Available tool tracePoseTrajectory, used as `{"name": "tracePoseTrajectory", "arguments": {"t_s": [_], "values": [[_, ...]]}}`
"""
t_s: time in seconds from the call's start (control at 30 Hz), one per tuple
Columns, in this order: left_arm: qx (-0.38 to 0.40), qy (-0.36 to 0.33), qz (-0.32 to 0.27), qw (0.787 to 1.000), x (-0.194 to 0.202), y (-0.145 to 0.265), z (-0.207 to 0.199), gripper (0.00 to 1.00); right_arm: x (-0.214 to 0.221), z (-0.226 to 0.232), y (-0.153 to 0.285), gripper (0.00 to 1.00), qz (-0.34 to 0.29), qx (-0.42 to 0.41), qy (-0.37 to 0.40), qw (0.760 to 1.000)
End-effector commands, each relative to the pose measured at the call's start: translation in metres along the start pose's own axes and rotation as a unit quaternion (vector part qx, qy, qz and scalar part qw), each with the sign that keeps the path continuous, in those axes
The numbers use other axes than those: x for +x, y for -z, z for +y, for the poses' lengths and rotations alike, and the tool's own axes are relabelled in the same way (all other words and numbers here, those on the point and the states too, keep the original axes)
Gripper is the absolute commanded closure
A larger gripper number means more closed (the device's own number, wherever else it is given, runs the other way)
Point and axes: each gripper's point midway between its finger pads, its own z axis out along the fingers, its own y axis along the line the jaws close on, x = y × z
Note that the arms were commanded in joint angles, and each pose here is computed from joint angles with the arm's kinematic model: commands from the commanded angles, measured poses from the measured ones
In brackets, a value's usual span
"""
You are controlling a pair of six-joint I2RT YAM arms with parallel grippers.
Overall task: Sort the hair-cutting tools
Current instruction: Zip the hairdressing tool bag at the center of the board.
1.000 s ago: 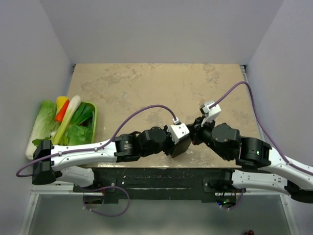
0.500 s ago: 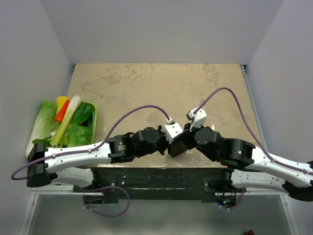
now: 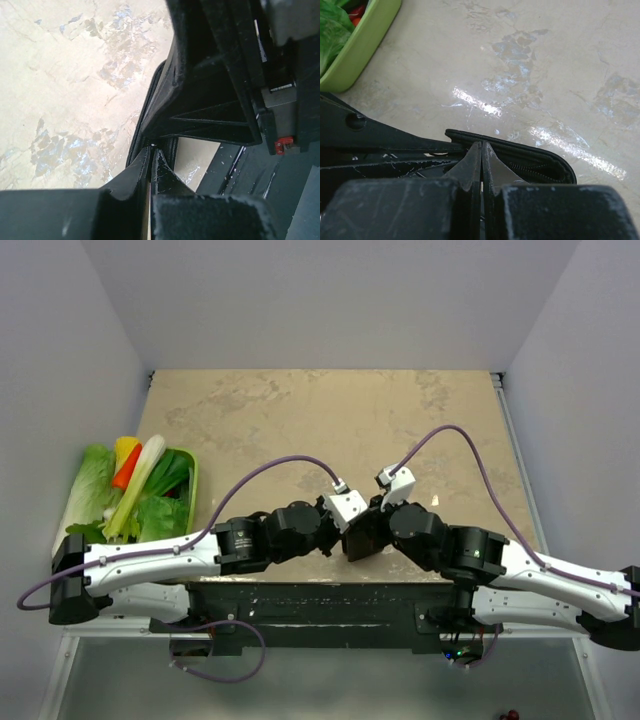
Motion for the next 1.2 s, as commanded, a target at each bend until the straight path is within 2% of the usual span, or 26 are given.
{"name": "tracePoseTrajectory", "arguments": {"t_s": [0.0, 0.17, 0.63, 1.17], "values": [[-0.055, 0.021, -0.025, 0.998, -0.012, 0.017, 0.024, 1.0, 0.031, -0.01, -0.004, 1.0, 0.04, 0.018, 0.002, 0.999], [-0.097, 0.034, -0.012, 0.995, -0.004, 0.023, 0.039, 1.0, 0.03, -0.018, 0.001, 1.0, 0.035, 0.027, -0.006, 0.999], [-0.073, 0.053, 0.011, 0.996, 0.027, 0.01, 0.025, 1.0, 0.026, -0.027, 0.011, 1.0, 0.029, 0.038, -0.014, 0.999], [-0.056, 0.05, 0.009, 0.997, 0.024, -0.001, 0.017, 1.0, -0.01, 0.021, 0.016, 1.0, 0.012, -0.062, -0.02, 0.998]]}}
